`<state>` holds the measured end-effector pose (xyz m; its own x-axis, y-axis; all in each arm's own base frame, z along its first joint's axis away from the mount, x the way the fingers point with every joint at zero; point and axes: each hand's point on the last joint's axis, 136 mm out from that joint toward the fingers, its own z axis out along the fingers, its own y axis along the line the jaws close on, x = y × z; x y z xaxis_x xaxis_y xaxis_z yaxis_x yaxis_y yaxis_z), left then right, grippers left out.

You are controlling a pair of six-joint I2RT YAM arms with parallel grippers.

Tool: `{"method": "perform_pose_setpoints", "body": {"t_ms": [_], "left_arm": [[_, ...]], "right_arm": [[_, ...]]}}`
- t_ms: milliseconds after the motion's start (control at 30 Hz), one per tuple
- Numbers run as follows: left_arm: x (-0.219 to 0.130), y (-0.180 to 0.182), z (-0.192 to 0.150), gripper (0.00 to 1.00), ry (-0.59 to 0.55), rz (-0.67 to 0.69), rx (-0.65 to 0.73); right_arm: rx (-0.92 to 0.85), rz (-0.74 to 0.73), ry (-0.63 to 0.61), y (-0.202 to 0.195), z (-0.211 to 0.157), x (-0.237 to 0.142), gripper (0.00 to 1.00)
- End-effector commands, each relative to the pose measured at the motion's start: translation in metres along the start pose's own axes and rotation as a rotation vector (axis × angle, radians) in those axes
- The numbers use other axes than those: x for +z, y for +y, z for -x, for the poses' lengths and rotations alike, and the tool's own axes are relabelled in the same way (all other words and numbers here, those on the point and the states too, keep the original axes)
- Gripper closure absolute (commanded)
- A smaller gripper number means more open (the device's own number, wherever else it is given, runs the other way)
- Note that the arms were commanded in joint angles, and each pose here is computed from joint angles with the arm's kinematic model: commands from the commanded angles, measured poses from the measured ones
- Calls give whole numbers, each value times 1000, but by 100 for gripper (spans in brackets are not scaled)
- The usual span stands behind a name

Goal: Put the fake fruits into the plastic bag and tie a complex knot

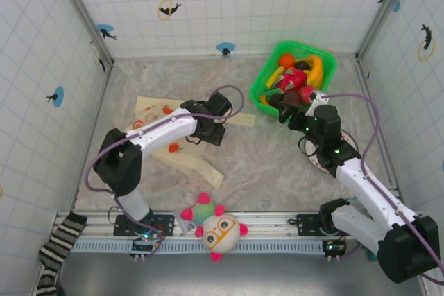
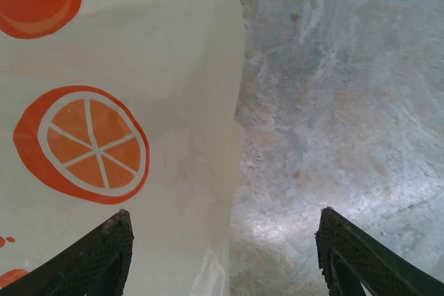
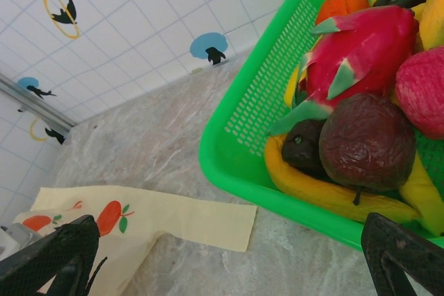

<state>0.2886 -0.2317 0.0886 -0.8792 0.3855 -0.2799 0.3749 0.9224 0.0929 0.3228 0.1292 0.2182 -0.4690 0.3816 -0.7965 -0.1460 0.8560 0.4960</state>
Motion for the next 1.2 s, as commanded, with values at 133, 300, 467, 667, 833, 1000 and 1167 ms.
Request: {"method": "perform_pose_setpoints", "body": {"t_ms": [133, 300, 467, 667, 833, 1000, 1167], "left_arm": [[18, 16, 0, 35, 47, 132, 13], [25, 26, 7, 52, 47, 211, 19], [29, 33, 9, 76, 47, 261, 42], [21, 33, 16, 100, 19, 243, 28], [-26, 22, 37, 100, -87, 126, -9], [-73, 19, 55, 100, -178, 6, -64], [-100, 17, 62, 100, -231, -89, -107]], "right_arm": [[-38, -13, -34, 3, 11, -7, 0], [-68, -24, -27, 2, 11, -7, 0], [-93, -35, -19, 0, 11, -8, 0], [-68, 11, -10, 6, 4, -6, 0], [43, 104, -27, 19, -8, 0, 0], [202, 220, -55, 36, -24, 9, 0], [277, 321, -62, 64, -46, 15, 0]]}}
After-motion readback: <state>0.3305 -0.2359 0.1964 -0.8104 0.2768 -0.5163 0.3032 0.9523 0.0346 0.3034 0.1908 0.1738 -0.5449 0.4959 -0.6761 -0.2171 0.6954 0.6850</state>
